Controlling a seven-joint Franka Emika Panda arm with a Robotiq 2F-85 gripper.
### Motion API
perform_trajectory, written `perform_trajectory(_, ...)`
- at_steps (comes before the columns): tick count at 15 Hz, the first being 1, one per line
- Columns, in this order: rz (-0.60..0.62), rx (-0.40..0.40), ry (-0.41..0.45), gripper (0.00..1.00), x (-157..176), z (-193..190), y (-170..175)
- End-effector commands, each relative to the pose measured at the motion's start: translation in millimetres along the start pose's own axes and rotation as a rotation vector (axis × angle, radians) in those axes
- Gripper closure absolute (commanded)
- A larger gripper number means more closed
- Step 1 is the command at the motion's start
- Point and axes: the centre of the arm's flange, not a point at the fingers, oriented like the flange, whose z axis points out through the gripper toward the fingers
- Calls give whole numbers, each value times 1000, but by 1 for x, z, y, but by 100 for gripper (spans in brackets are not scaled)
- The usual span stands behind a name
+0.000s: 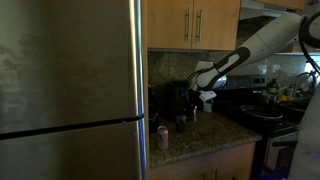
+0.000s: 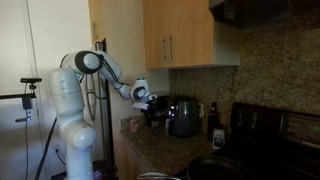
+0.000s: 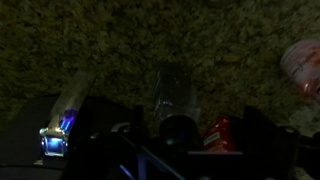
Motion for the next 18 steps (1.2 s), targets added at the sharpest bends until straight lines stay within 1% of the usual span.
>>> perform_trajectory(1, 19, -5, 9, 0, 5, 5, 0)
perform_trajectory(3, 35, -5, 13, 0, 11, 11, 0)
perform_trajectory(4, 55, -26, 9, 0, 15, 17, 1)
perform_trajectory(5, 80, -14, 13, 0, 18, 23, 1)
perform_trajectory(9, 147, -13, 71, 0, 28, 36, -3)
perform_trajectory(13, 177, -32, 94, 0, 33, 51, -7)
perform_trajectory(14, 177, -36, 98, 3, 34, 54, -7)
perform_trajectory(15, 181, -41, 116, 26, 33, 59, -6)
perform_trajectory(16, 188, -43, 119, 28, 34, 63, -7)
perform_trajectory(17, 192, -40, 134, 32, 34, 65, -8)
perform_trajectory(18, 194, -41, 146, 41, 34, 67, -9)
